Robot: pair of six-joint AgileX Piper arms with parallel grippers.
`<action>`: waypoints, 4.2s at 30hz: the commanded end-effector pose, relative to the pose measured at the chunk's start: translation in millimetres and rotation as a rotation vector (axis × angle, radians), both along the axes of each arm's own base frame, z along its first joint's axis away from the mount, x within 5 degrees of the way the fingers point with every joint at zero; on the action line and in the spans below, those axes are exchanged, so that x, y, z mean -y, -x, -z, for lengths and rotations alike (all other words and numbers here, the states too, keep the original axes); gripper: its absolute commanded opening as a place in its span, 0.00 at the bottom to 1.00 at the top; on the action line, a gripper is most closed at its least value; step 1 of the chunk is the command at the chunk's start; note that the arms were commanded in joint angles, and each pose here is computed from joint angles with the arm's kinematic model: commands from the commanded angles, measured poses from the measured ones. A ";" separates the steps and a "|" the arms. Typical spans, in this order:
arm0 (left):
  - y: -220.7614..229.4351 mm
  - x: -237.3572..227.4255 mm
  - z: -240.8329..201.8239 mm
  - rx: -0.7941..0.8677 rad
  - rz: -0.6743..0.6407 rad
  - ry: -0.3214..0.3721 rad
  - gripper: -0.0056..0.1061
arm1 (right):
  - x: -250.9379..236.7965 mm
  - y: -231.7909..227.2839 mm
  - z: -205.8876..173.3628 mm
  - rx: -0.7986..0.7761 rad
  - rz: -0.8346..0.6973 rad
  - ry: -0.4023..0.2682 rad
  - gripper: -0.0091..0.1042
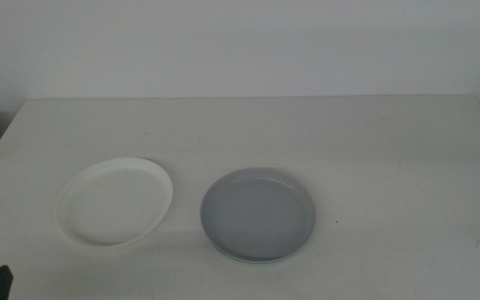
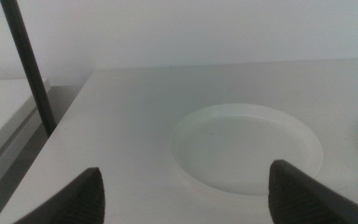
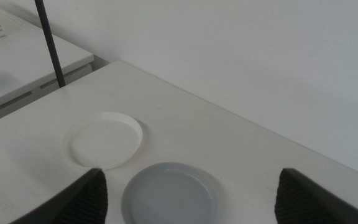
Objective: Stack the three bowls on top of each other.
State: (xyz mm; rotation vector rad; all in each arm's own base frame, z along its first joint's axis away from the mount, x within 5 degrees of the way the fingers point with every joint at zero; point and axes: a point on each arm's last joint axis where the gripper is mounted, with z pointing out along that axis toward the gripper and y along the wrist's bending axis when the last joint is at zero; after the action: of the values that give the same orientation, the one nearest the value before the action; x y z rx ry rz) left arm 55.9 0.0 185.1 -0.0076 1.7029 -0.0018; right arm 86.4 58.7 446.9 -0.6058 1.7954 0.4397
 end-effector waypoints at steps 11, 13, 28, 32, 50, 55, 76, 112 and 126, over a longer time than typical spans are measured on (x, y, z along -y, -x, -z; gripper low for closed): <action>-32.8 -7.3 -74.4 -0.079 -0.103 0.145 0.84 | 2.3 0.4 -15.7 0.095 0.024 -0.045 0.83; -50.2 -8.5 -96.5 -0.164 -0.107 0.155 0.84 | 2.3 0.3 -15.9 0.097 0.025 -0.046 0.83; -164.2 -18.0 -147.1 -0.637 -0.121 0.162 0.84 | 2.3 0.3 -15.9 0.097 0.025 -0.046 0.83; -181.8 -19.6 -127.2 -0.721 -0.129 0.171 0.84 | 2.3 0.3 -15.9 0.097 0.025 -0.045 0.83; -306.0 -32.3 -57.8 -0.932 0.033 0.167 0.84 | 2.3 0.3 -15.9 0.097 0.025 -0.045 0.83; -319.7 -34.4 -36.7 -0.962 0.032 0.166 0.84 | 2.3 0.3 -15.9 0.096 0.025 -0.046 0.83; -325.8 -40.8 -4.3 -1.046 0.027 0.194 0.05 | 2.3 0.3 -15.9 0.097 0.025 -0.046 0.83; -299.7 169.5 -61.1 -0.952 0.444 0.151 0.36 | 2.3 0.3 -15.9 0.097 0.025 -0.046 0.83; -281.8 148.5 -159.5 -0.684 0.501 0.169 0.98 | 2.3 0.3 -15.9 0.097 0.025 -0.046 0.83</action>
State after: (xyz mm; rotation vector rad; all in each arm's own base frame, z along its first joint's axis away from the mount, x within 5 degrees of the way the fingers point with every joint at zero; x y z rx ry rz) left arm 342.3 -155.6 302.8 0.3613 2.4887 -0.5480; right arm 86.6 58.7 447.2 -0.6037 1.7919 0.4393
